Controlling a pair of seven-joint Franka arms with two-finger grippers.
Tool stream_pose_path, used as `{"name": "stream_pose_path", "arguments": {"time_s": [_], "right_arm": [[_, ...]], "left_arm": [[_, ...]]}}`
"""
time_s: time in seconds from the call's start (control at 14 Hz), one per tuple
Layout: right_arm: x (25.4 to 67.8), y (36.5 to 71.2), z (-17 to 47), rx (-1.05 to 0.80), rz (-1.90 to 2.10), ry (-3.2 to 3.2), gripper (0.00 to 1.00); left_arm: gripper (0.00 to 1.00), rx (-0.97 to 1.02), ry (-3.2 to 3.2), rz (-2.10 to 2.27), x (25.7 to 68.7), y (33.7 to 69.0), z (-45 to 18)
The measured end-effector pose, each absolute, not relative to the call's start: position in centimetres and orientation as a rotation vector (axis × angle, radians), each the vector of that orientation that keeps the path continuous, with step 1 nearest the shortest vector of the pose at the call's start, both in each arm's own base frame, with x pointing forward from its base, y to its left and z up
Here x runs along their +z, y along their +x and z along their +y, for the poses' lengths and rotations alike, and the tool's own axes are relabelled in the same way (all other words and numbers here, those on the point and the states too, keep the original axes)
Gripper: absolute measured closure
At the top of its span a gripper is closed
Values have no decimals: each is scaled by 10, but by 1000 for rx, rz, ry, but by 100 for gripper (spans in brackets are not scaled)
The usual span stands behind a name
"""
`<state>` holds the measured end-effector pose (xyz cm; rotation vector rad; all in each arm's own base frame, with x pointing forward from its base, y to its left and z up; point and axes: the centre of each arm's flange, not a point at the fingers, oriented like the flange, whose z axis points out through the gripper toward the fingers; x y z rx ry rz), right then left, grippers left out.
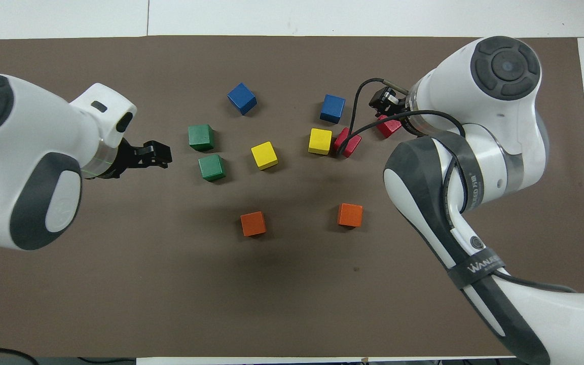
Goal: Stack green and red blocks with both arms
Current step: 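Grasp a green block with the left gripper while the right gripper grasps red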
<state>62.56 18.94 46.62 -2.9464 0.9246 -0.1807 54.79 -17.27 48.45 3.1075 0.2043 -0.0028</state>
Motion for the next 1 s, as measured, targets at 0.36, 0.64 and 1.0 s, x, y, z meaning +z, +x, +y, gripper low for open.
{"name": "stream_pose_path", "arguments": {"time_s": [0.36,0.64,1.0], "right_arm": [[440,633,207,-210,934,-2920,0],[415,625,222,-220,887,-2926,0],[389,615,225,-213,799,-2959,0]], "left_arm": [[0,-32,3100,260,421,559,-220],[0,-28,3088,340,391,564,-237],[0,-18,3077,385,348,572,-250]]}}
